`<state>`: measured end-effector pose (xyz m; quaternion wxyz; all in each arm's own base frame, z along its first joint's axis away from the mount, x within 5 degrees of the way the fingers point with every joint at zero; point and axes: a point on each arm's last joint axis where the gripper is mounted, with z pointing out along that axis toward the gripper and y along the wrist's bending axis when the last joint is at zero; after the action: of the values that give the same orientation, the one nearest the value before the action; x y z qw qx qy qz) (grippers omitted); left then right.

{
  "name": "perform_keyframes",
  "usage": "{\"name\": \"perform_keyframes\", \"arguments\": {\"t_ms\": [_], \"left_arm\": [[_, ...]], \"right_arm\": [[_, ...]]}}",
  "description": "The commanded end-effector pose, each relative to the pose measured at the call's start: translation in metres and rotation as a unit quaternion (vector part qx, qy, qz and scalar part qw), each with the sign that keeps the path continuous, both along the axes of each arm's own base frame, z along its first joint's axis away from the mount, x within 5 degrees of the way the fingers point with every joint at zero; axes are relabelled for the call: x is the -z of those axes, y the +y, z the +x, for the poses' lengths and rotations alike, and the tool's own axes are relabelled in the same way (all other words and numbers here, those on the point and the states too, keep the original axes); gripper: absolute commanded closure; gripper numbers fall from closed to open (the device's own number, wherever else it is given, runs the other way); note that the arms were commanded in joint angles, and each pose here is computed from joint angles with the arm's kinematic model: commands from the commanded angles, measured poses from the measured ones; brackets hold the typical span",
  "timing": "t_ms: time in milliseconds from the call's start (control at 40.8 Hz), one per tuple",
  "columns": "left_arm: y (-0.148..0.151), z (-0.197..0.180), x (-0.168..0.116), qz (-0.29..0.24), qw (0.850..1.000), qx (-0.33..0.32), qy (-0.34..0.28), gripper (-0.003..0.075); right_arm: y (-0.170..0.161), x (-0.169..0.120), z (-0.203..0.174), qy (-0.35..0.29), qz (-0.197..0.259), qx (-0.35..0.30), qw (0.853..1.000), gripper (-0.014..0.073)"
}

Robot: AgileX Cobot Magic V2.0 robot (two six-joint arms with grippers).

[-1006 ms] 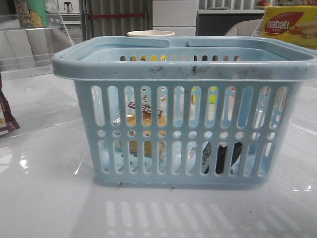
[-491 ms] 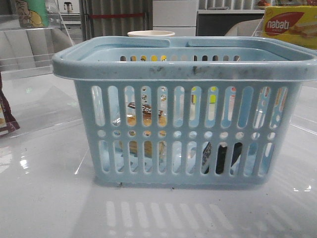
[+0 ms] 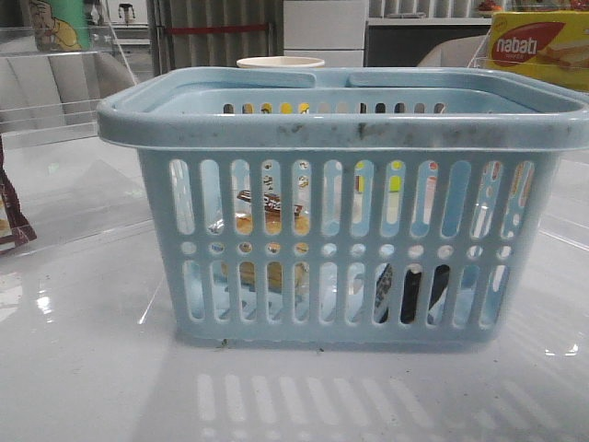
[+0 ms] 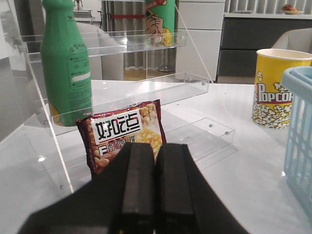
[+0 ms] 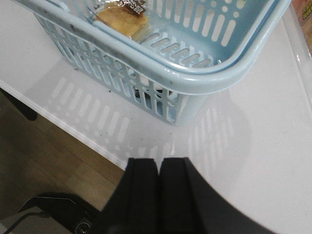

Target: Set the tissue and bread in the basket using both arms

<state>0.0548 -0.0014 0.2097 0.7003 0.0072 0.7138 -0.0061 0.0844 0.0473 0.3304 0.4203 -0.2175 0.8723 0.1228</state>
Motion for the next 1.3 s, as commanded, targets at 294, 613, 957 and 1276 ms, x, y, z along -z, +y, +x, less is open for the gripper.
{"name": "perform_keyframes", "arguments": {"t_ms": [294, 613, 957, 1276], "left_arm": [[0.0004, -0.0008, -0.0063, -0.008, 0.996, 0.002, -0.091, 0.0628], [-0.0001, -0.0008, -0.0063, -0.008, 0.996, 0.007, -0.09, 0.0628], [-0.0001, -0.0008, -0.0063, -0.008, 0.996, 0.007, -0.09, 0.0628], [-0.0001, -0.0008, -0.0063, -0.008, 0.996, 0.007, -0.09, 0.0628]], "right_arm": [[0.0004, -0.0118, 0.0027, -0.038, 0.017, 0.003, 0.999, 0.054], [0.0004, -0.0118, 0.0027, -0.038, 0.017, 0.003, 0.999, 0.054], [0.0004, -0.0118, 0.0027, -0.038, 0.017, 0.003, 0.999, 0.054], [0.0004, -0.0118, 0.0027, -0.038, 0.017, 0.003, 0.999, 0.054]]}}
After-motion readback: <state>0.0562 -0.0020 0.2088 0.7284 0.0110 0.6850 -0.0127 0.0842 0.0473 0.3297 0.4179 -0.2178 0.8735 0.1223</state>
